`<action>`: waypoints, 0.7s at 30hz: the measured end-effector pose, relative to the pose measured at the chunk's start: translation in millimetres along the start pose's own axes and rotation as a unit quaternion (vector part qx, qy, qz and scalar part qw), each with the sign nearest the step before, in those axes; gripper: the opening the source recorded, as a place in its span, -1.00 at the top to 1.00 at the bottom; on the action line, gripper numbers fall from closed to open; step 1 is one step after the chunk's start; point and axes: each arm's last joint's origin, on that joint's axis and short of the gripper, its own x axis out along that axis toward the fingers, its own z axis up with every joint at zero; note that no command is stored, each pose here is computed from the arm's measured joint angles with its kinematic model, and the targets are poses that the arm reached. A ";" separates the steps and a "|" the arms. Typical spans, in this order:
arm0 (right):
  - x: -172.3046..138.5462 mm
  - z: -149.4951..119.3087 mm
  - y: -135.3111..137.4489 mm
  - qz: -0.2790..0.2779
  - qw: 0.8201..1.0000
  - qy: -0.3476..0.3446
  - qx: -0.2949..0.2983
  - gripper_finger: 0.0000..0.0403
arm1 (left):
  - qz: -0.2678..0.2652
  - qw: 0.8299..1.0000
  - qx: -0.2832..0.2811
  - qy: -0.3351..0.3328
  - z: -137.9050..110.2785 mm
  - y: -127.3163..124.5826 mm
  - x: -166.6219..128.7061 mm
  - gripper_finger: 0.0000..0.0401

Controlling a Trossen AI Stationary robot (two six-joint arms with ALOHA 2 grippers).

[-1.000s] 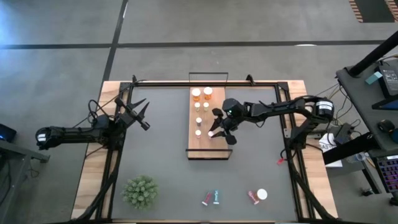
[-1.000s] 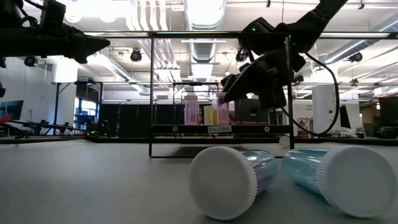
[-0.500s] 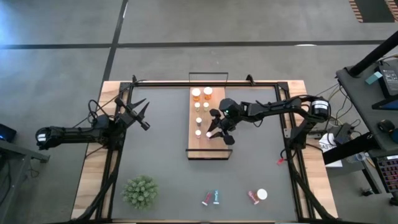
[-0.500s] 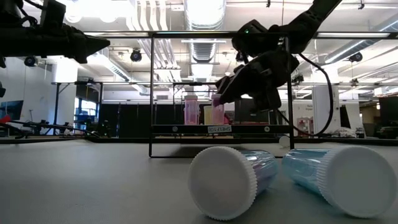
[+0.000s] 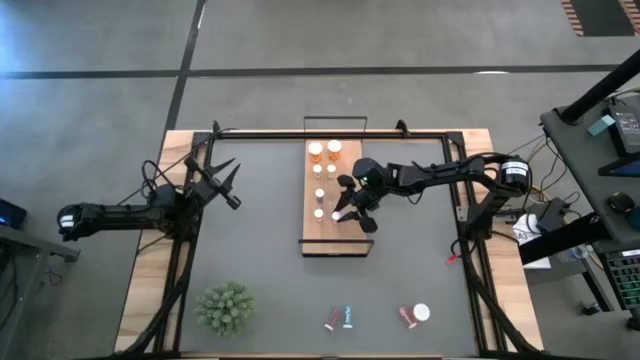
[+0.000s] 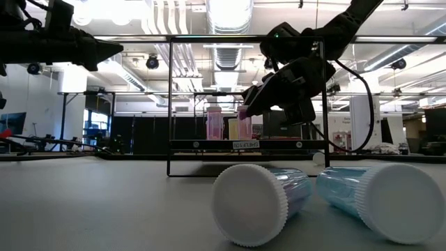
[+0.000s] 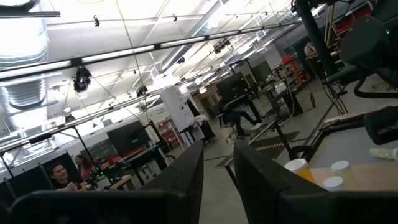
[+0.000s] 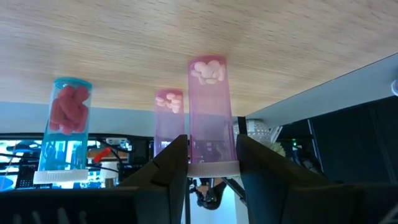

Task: Pick and place medicine bottles onto shelf by color
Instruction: Put the top pink pill bottle on the shelf aligned with the other pink bottle, then put the orange pill bottle on the shelf aligned with the other orange pill bottles

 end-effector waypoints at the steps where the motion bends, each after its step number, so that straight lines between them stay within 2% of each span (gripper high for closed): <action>1: 0.0 0.0 0.0 0.000 1.000 0.000 0.000 0.39 | 0.000 1.000 0.000 0.000 -0.1 0.0 0.0 0.64; 13: -0.7 1.0 1.2 0.005 1.000 -0.004 0.002 0.38 | 0.000 1.000 0.000 0.000 0.1 0.1 0.0 0.64; 21: -0.5 3.9 0.5 0.004 1.000 -0.014 0.009 0.18 | 0.000 1.000 0.000 0.000 0.0 0.1 0.0 0.64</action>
